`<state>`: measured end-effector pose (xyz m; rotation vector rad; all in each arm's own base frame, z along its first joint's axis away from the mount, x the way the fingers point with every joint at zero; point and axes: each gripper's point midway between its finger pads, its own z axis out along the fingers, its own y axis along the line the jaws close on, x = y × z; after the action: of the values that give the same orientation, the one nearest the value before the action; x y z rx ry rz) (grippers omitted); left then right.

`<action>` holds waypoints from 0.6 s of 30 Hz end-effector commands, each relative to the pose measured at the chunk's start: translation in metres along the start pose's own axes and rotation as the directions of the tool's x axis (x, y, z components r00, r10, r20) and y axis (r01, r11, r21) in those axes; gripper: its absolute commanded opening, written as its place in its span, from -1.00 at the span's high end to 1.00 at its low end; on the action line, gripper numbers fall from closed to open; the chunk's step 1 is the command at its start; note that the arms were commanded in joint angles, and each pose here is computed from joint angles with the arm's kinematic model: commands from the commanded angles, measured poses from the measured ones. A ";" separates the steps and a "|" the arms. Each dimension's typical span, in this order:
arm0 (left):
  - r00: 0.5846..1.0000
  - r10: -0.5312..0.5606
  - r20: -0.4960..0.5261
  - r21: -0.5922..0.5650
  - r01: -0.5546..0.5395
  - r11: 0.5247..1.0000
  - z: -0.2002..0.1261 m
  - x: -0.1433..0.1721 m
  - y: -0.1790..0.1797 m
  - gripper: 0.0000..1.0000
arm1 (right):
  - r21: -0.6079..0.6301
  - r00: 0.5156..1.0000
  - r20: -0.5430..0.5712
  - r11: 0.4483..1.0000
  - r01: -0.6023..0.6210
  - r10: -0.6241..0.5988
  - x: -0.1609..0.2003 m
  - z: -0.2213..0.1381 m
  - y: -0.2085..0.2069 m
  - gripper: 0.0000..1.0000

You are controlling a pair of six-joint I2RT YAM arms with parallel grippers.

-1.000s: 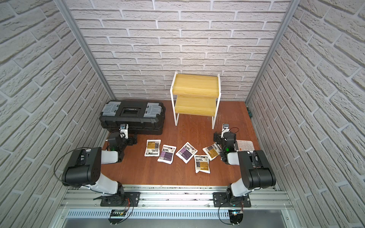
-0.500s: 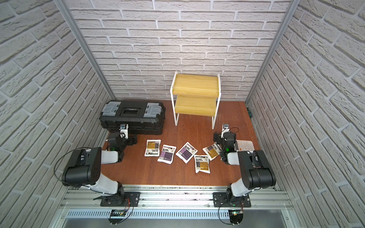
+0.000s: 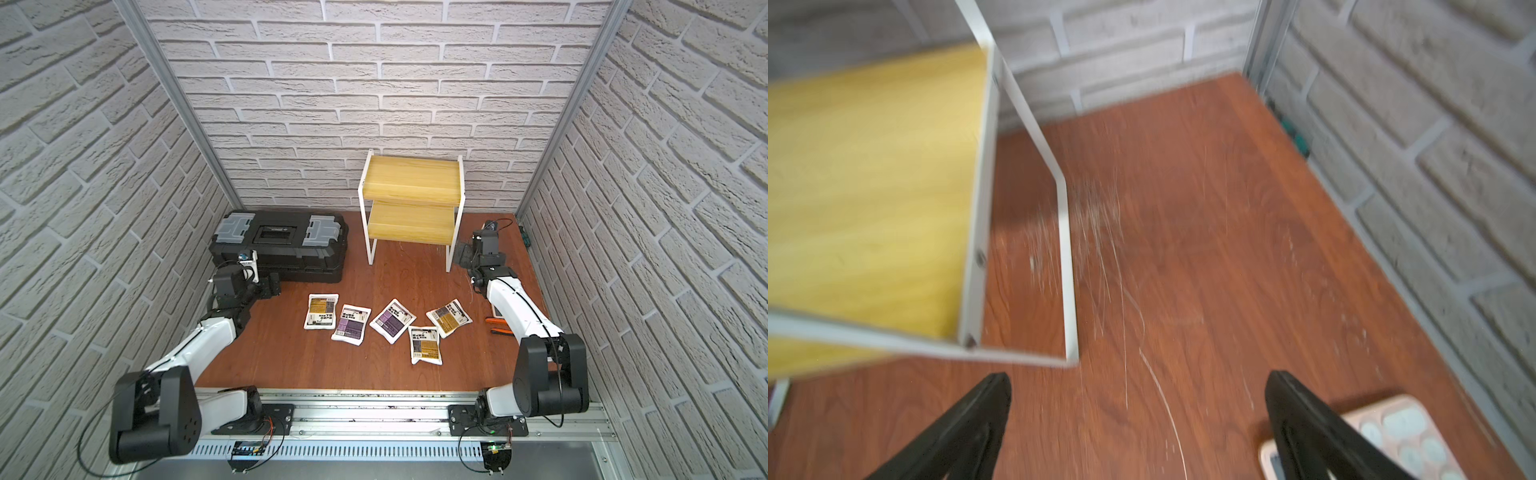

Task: Place the bagged coffee beans on the shelf by color
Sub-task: Adjust the distractor at the center of the board.

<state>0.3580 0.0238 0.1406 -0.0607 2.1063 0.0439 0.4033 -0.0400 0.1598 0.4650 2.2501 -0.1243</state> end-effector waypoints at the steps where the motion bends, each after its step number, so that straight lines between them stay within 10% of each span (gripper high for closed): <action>1: 0.995 -0.038 -0.096 -0.005 0.038 0.999 -0.022 0.019 -0.013 -0.97 | 0.015 0.983 -0.177 0.999 -0.043 0.045 0.058 -0.018 -0.015 -1.00; 18: 0.990 -0.088 -0.110 0.151 0.104 0.983 -0.082 -0.014 -0.070 -0.97 | -0.213 0.955 -0.292 0.969 -0.122 0.056 0.088 -0.083 0.011 -1.00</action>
<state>0.2999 -0.0432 0.1902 -0.0725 2.1844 -0.1647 0.3017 0.0003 0.1461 0.4924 2.4678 0.1567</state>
